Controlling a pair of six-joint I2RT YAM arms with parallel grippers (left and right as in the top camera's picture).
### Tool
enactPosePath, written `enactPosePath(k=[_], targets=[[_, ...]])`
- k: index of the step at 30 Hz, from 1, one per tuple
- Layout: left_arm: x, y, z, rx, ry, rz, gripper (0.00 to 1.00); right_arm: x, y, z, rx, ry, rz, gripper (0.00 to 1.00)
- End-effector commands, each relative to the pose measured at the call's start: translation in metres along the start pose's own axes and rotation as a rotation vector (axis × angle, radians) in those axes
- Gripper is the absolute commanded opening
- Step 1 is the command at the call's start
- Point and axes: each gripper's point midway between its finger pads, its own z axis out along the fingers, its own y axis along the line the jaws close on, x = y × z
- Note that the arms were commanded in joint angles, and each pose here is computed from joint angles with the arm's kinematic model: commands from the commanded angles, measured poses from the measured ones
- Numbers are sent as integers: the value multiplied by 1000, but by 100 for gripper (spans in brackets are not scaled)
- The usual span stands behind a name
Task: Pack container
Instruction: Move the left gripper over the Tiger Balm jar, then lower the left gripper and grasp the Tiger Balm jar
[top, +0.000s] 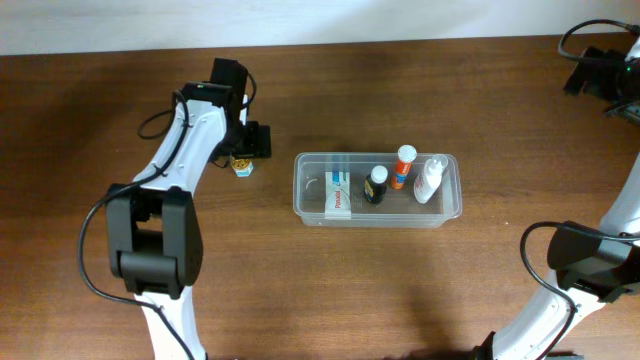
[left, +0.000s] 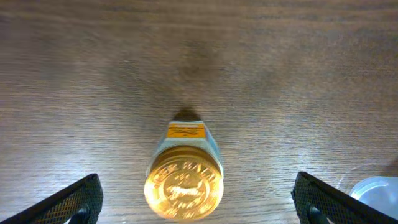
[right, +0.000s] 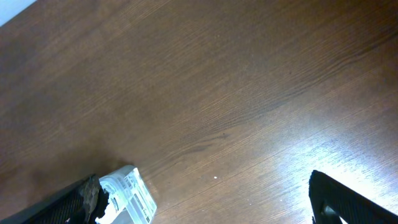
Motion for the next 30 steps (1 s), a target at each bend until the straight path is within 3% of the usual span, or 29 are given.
enactPosePath(k=[1, 30], targets=[[7, -3, 20, 21, 54, -13, 98, 1, -2, -1, 7, 2, 6, 98], [4, 6, 23, -17, 45, -37, 95, 1, -2, -1, 7, 3, 6, 98]])
